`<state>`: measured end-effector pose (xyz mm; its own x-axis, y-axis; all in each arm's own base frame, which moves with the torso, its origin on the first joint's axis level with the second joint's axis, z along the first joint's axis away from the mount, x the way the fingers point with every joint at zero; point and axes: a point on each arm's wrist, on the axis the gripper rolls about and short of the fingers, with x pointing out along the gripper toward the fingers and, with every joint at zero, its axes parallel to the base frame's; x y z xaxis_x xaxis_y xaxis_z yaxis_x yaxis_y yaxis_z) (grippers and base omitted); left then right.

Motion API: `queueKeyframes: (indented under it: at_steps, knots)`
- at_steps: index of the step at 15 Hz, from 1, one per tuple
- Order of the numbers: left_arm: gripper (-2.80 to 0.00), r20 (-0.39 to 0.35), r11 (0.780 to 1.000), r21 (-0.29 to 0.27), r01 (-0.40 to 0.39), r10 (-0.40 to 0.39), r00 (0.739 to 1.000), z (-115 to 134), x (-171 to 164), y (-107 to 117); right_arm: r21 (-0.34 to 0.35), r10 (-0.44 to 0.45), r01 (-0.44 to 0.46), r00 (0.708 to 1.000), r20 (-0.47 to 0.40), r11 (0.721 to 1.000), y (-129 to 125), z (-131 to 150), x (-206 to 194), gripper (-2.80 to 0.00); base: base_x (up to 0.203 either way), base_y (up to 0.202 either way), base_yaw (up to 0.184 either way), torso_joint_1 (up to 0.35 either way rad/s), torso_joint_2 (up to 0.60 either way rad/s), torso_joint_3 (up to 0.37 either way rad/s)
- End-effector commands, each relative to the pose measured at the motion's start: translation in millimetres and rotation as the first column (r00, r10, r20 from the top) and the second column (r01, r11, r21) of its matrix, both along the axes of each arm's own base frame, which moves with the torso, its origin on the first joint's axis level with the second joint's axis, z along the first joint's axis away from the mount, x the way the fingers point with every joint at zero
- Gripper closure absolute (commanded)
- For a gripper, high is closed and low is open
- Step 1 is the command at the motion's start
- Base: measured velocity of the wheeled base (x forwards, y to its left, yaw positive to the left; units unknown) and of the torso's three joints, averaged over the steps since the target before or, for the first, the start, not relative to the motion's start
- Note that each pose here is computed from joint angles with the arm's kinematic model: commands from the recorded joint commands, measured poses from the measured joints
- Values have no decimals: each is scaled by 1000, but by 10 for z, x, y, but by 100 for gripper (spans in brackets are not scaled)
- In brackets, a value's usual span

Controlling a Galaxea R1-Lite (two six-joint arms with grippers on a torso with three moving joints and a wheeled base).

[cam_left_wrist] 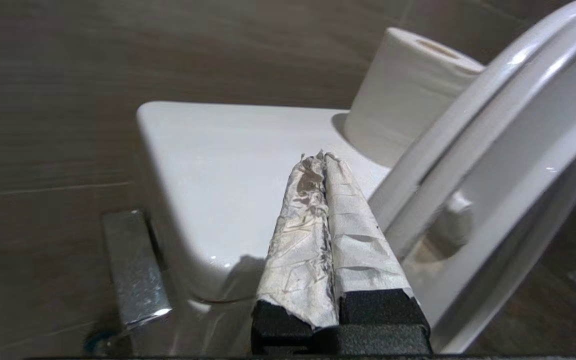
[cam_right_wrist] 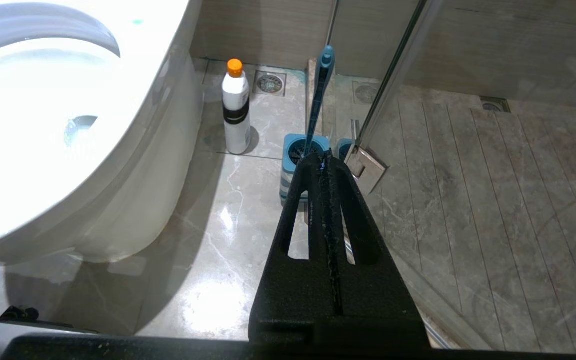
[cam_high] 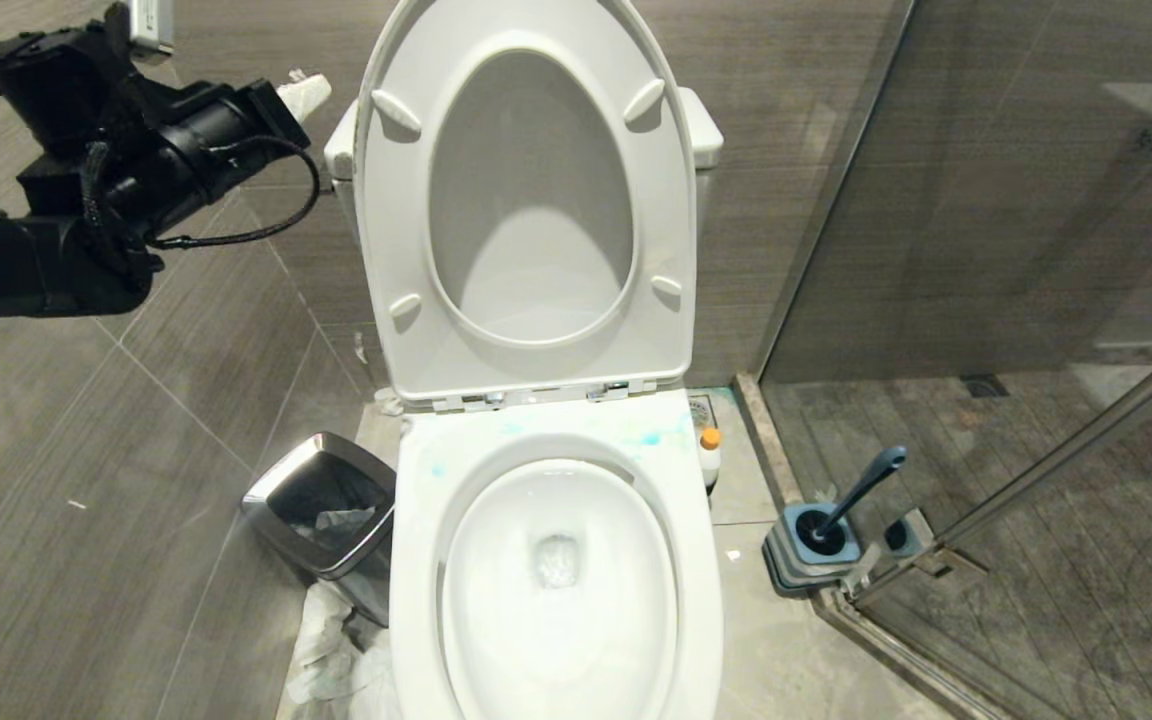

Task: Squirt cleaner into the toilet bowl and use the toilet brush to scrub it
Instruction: Close the toilet lid

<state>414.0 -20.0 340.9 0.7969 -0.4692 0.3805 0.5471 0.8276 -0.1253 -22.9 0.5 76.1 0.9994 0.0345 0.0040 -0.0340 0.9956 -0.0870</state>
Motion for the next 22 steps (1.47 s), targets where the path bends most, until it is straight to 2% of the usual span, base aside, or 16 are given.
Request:
queueKeyframes:
  at_steps: [1,4,7,10,13,16,19,22]
  knots:
    - [0,-27,1000,-4,-4,4,1000,-103,101,-18,0,1,-1,1000,-1,1000,0,-1,2,0,0,0,0,0,0,0]
    - [0,-48,1000,-3,6,-6,999,-198,169,-101,0,1,-1,1000,-1,1000,0,1,1,0,0,0,0,0,0,0]
    - [0,-61,999,-21,-27,26,998,-281,252,-147,0,1,-1,1000,-2,1000,0,-1,2,0,0,0,0,0,0,0]
    - [0,-68,1000,-21,-24,22,997,-326,283,-186,-2,1,-1,1000,-2,1000,0,-3,2,0,0,0,0,0,0,0]
    - [0,-82,1000,-22,-1,-1,997,-339,274,-220,-1,1,-1,1000,-2,1000,0,-1,2,0,0,0,0,0,0,0]
    - [0,-97,998,-8,59,-59,993,-335,220,-215,0,1,-1,1000,-1,1000,0,1,1,0,0,0,0,0,0,0]
    - [0,-170,992,-48,117,-123,978,-324,72,-190,-1,1,-1,1000,-1,1000,0,1,1,0,0,0,0,0,0,0]
    - [0,-279,983,-66,169,-181,943,-315,-133,-169,-1,1,-1,1000,-2,1000,0,-2,2,0,0,0,0,0,0,0]
